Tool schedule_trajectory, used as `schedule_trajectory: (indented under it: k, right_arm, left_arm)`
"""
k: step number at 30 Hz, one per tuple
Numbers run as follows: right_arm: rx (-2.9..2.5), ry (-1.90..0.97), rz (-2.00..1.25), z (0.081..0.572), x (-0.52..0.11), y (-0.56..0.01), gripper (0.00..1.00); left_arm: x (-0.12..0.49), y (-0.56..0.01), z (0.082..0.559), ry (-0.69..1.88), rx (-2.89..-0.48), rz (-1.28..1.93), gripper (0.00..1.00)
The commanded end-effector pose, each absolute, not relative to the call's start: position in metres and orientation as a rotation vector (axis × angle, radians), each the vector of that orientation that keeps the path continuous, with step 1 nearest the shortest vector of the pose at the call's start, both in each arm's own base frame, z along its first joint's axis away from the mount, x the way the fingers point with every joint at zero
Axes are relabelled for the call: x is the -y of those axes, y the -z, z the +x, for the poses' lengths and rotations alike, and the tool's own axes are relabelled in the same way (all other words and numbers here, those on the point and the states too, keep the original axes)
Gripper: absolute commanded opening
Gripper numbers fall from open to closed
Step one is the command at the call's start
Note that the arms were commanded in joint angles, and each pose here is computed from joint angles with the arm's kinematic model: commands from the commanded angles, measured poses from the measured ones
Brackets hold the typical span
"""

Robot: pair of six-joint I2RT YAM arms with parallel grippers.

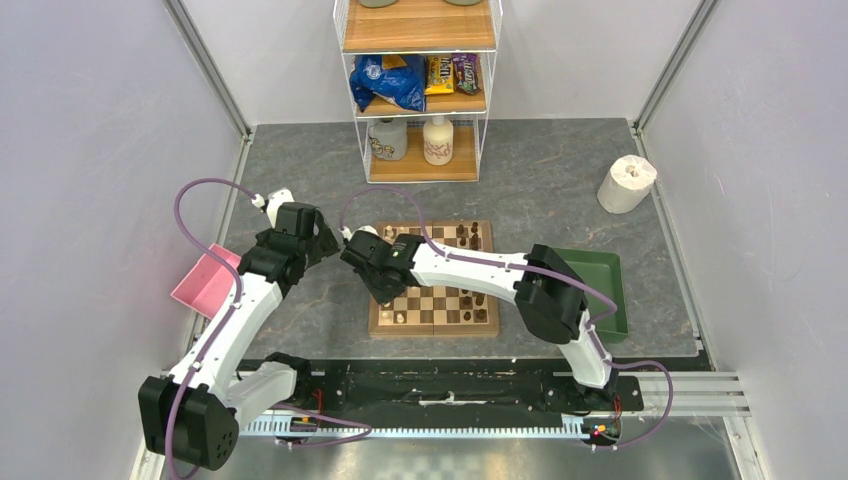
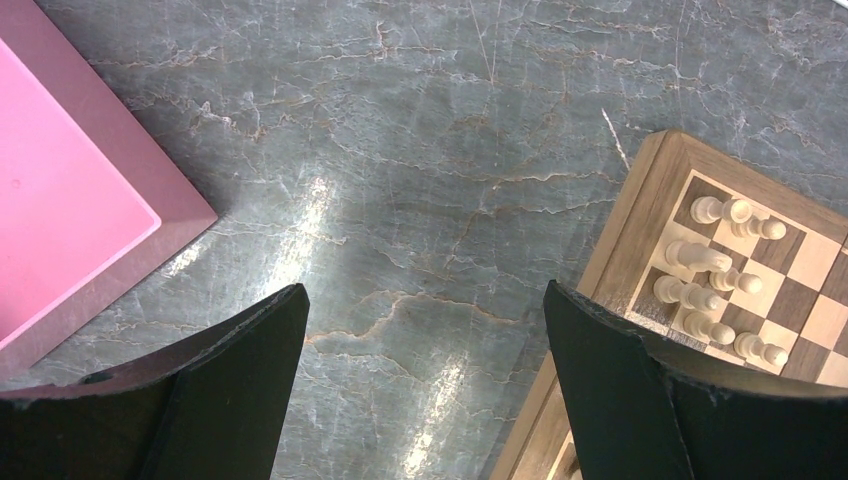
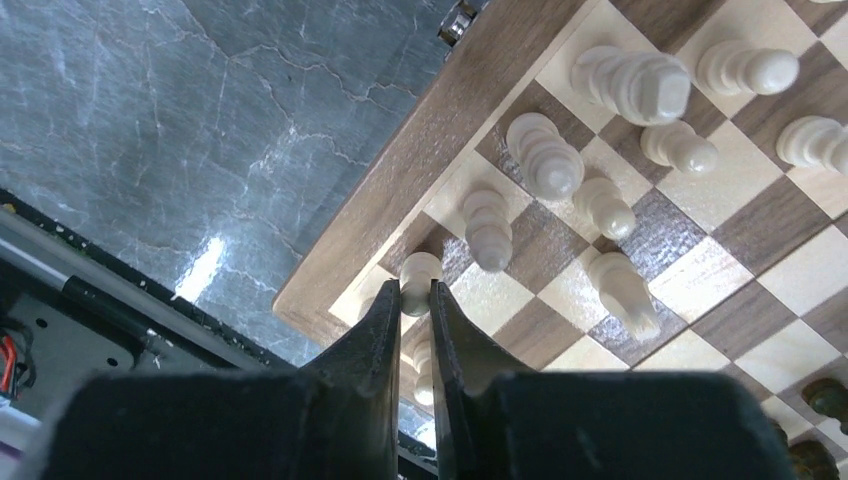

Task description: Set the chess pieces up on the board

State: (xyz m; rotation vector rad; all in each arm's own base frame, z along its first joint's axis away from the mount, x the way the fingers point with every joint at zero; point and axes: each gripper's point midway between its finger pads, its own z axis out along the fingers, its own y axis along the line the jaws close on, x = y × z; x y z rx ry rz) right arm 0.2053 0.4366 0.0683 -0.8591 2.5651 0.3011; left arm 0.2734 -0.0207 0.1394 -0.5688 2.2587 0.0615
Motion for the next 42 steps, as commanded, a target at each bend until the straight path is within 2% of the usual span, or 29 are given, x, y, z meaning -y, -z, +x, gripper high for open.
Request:
schedule_trajectory:
  k: [1, 14, 23, 42]
  right_arm:
    - [-2.469, -0.377, -0.838, 0.205, -0.436, -0.116, 0.16]
    - [-2.453, -0.332, -0.757, 0.21, -0.407, -0.13, 0.16]
    - [-2.504, -0.367, -0.679, 0.233, -0.411, -0.109, 0.17]
    - [-2.535, -0.277, -0.652, 0.24, -0.404, -0.071, 0.18]
  left_arm:
    - [0.018, -0.144, 0.278, -0.054, -2.214, -0.616, 0.95]
    - [0.018, -0.145, 0.278, -0.048, -2.211, -0.615, 0.95]
    - [0.019, -0.147, 0.279, -0.045, -2.209, -0.611, 0.95]
    - [0.019, -0.145, 0.279, -0.046, -2.215, -0.612, 0.95]
